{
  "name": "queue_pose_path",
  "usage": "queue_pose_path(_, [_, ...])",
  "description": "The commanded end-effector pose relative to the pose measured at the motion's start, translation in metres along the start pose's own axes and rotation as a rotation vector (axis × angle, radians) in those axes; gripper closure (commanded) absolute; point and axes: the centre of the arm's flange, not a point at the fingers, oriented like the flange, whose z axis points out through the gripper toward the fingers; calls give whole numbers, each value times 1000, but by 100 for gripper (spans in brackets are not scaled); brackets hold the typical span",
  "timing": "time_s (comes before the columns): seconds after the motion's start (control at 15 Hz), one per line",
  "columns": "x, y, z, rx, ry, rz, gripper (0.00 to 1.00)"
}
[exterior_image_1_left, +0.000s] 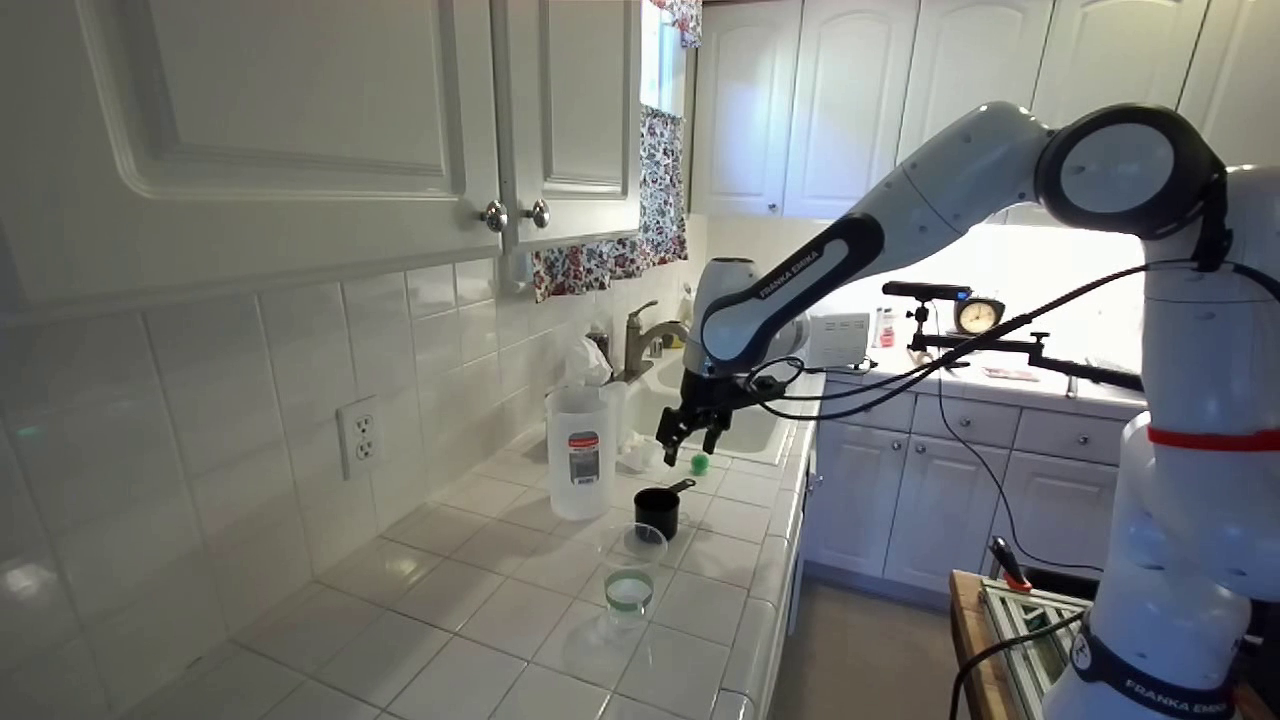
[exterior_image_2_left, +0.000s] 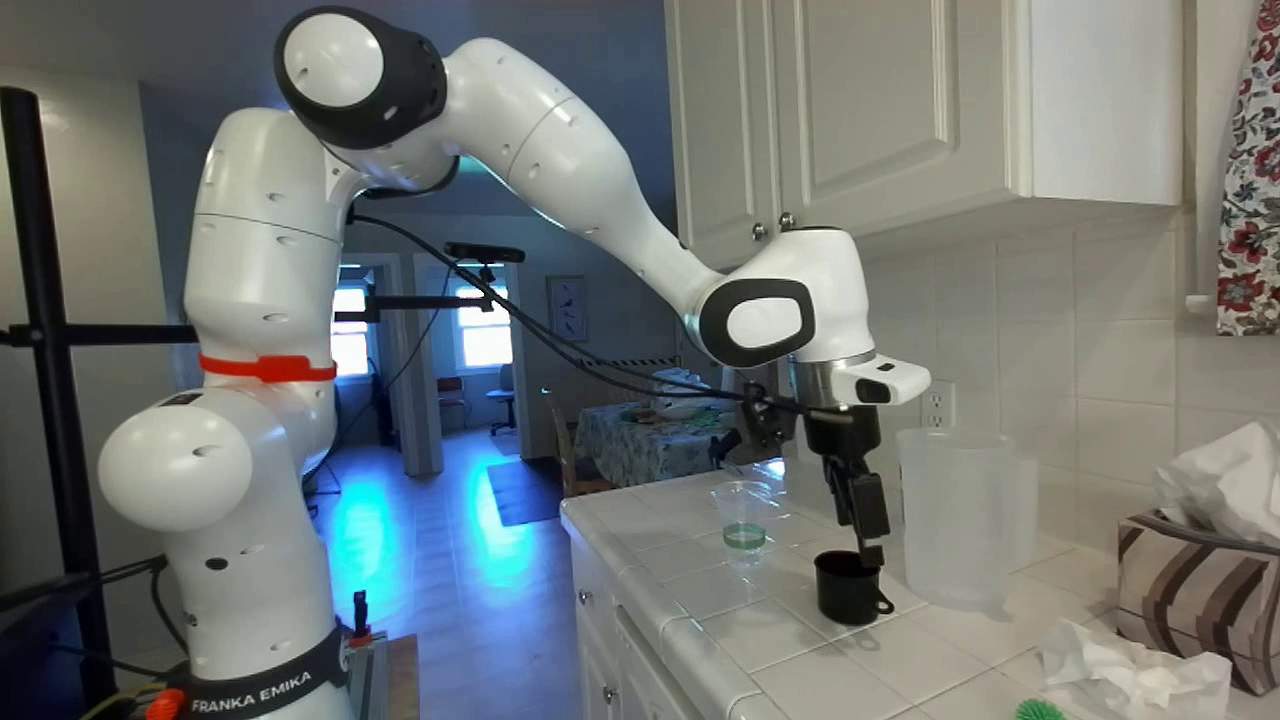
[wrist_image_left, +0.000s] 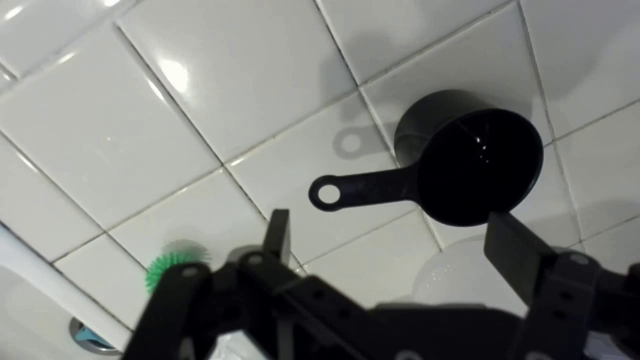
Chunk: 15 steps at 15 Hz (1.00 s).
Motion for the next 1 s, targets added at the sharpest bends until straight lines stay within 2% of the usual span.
queue_pose_path(0.0, [0, 3, 4, 2, -2, 168, 0])
queue_pose_path(0.27, [1, 6, 6, 3, -6, 306, 0])
queue_pose_path(0.53, [0, 6, 8, 4, -11, 380, 0])
queue_pose_path(0.93, [0, 6, 6, 1, -12, 362, 0])
